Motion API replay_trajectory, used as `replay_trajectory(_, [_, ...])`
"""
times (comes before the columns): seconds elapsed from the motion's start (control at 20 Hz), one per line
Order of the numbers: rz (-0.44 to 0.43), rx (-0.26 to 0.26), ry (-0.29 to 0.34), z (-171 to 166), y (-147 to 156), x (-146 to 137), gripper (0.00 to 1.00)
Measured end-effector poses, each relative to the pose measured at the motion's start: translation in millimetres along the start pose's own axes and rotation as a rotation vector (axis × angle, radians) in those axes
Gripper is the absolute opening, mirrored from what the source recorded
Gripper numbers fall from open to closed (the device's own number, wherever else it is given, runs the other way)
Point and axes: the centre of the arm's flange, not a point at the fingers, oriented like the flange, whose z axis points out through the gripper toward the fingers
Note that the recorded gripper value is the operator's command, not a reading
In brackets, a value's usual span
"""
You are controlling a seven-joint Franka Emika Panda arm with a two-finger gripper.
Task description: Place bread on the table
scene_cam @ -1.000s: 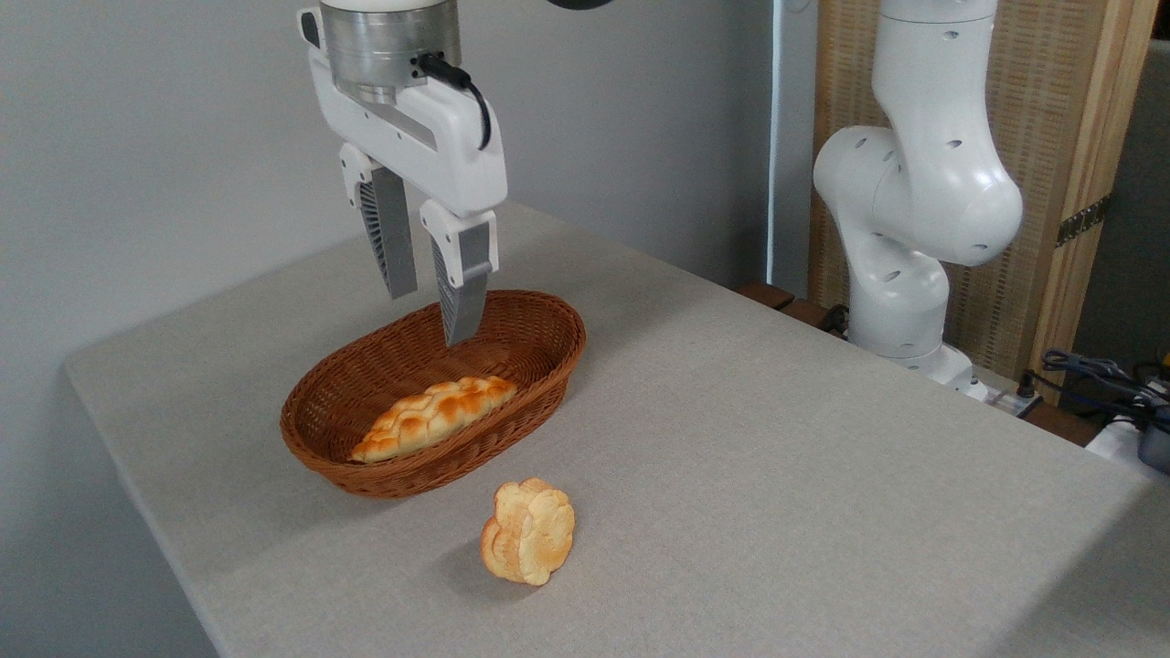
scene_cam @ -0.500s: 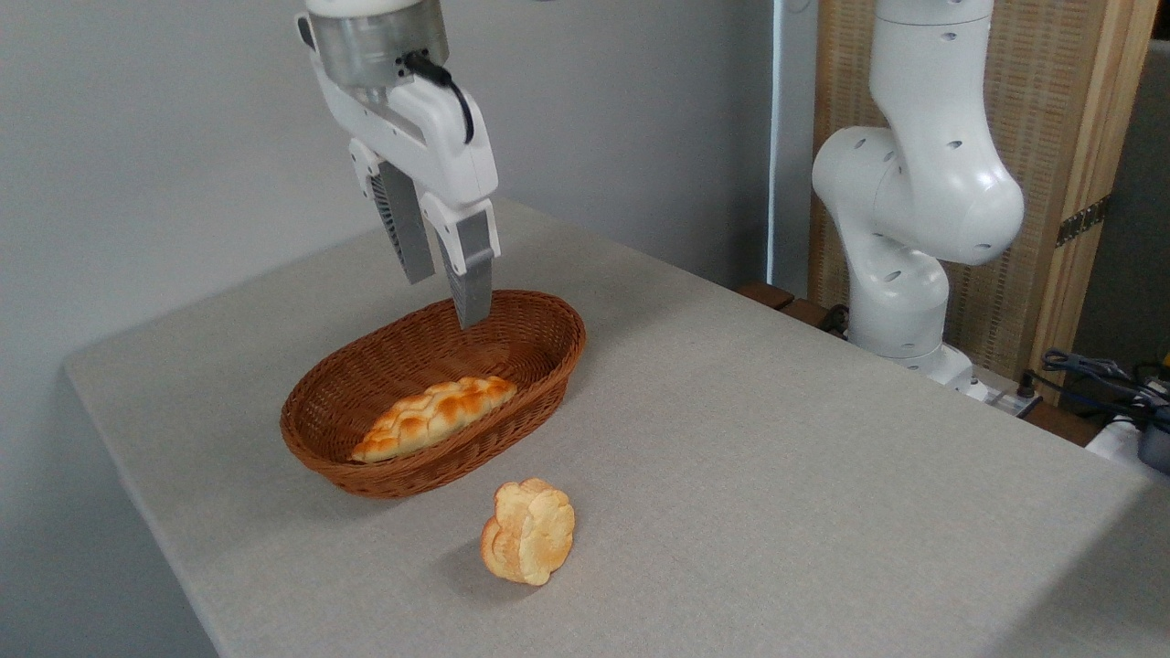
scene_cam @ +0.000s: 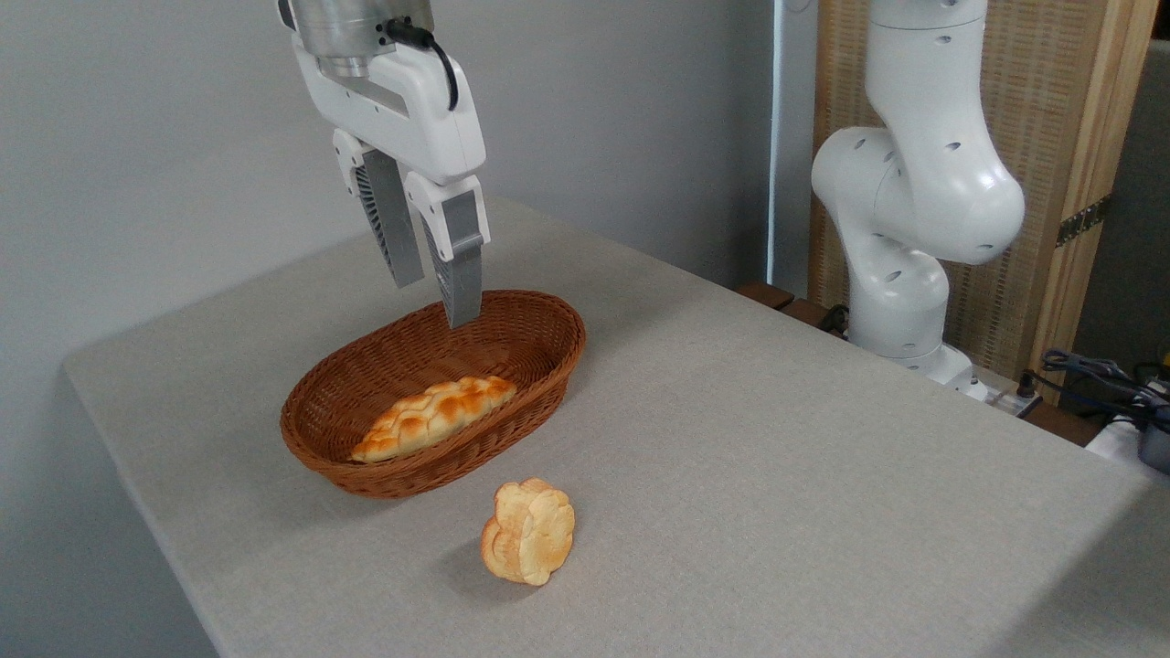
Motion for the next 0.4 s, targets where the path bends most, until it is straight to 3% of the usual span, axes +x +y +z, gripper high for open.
replay_trajectory(0.4, [-0.001, 0.019, -0.015, 0.3, -4.0, -0.4, 1.0])
